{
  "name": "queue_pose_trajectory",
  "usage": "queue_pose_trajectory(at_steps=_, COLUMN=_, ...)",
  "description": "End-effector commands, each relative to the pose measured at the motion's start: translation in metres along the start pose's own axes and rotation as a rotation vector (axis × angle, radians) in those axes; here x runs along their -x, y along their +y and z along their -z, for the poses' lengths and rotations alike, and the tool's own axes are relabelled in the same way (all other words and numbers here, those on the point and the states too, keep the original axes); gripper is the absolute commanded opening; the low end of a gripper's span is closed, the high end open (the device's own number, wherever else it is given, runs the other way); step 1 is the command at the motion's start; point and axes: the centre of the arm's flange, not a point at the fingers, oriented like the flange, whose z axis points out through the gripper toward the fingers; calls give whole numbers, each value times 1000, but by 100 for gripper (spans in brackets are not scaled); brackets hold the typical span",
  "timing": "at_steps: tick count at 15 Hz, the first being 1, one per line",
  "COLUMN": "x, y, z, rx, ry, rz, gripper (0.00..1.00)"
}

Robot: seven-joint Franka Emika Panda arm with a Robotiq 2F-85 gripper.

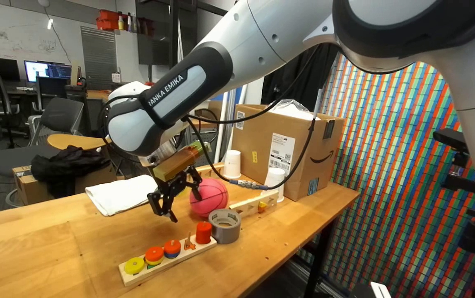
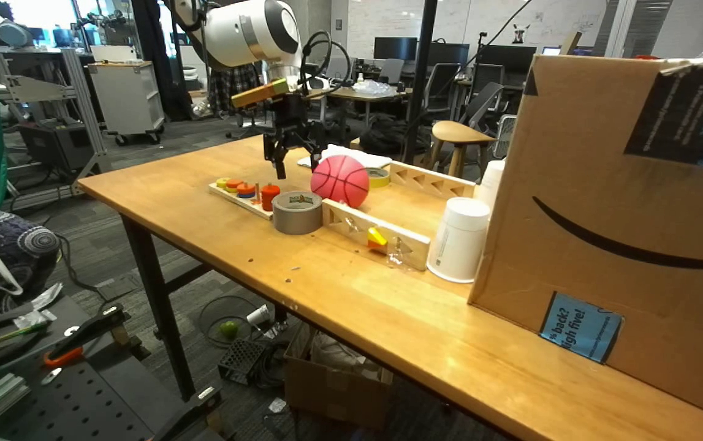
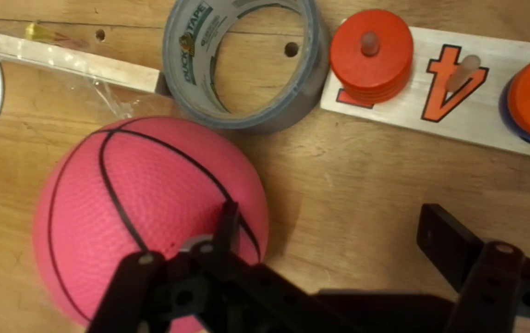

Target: Move the ball to the right

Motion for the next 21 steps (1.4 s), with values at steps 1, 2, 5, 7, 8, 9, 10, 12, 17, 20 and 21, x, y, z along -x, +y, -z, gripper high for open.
queue_pose_trajectory(at_steps=1, x=-14, y=51, z=25, rx=60, ry=31, rz=-93, gripper=100)
queue_pose_trajectory(at_steps=2, x=-13, y=68, z=36, rx=76, ry=51, rz=-123, gripper=100)
queue_pose_trajectory(at_steps=5, x=1, y=108, z=66, rx=111, ry=123, rz=-191, gripper=100)
queue_pose_trajectory(at_steps=7, x=12, y=105, z=71, rx=104, ry=152, rz=-191, gripper=100)
queue_pose_trajectory(at_steps=8, x=16, y=98, z=72, rx=97, ry=158, rz=-185, gripper=100)
queue_pose_trajectory(at_steps=9, x=20, y=87, z=69, rx=87, ry=152, rz=-167, gripper=100)
queue_pose_trajectory(at_steps=10, x=24, y=74, z=65, rx=70, ry=144, rz=-144, gripper=100)
queue_pose_trajectory(at_steps=12, x=33, y=43, z=53, rx=44, ry=118, rz=-103, gripper=100)
queue_pose_trajectory(at_steps=17, x=55, y=-25, z=28, rx=-28, ry=54, rz=-13, gripper=100)
queue_pose_trajectory(at_steps=20, x=66, y=-56, z=19, rx=-37, ry=17, rz=31, gripper=100)
queue_pose_trajectory(at_steps=21, x=69, y=-63, z=19, rx=-43, ry=11, rz=42, gripper=100)
